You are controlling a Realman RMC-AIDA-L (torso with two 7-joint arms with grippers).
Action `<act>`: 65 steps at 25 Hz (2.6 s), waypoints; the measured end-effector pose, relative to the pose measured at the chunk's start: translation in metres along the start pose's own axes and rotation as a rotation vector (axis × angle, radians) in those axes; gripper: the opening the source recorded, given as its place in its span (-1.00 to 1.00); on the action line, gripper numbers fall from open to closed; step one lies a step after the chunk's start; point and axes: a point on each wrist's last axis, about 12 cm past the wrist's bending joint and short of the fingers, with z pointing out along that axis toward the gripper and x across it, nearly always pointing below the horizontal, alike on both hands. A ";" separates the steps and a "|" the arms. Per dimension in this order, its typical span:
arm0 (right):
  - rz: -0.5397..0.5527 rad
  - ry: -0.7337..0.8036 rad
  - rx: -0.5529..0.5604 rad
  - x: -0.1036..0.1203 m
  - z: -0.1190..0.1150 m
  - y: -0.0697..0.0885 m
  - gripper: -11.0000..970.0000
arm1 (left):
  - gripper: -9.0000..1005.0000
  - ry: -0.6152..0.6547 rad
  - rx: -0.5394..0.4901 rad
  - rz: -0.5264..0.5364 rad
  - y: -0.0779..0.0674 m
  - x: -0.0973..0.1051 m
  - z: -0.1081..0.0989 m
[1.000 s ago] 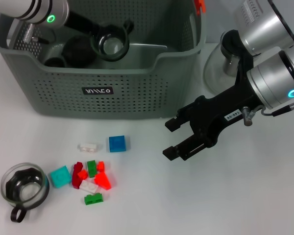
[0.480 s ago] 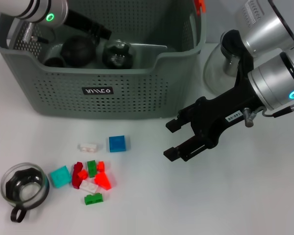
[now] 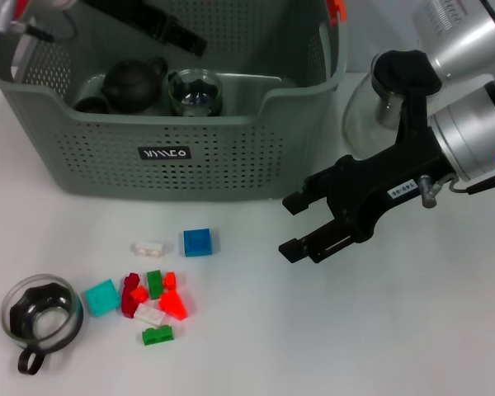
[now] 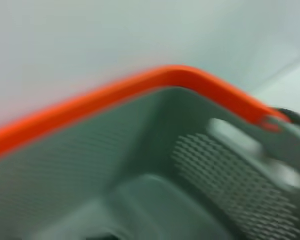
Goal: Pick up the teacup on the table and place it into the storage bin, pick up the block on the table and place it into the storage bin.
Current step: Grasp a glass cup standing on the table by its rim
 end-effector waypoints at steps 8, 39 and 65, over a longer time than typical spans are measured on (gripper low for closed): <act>0.026 -0.040 0.013 0.006 -0.008 -0.001 0.70 | 0.36 0.087 0.237 0.045 -0.031 0.035 -0.056; 0.031 -0.075 0.011 0.012 0.001 -0.003 0.70 | 0.39 0.345 0.051 -0.311 0.024 0.170 -0.085; 0.049 -0.079 0.016 0.018 0.006 -0.005 0.70 | 0.68 0.431 0.087 -0.261 0.031 0.204 -0.047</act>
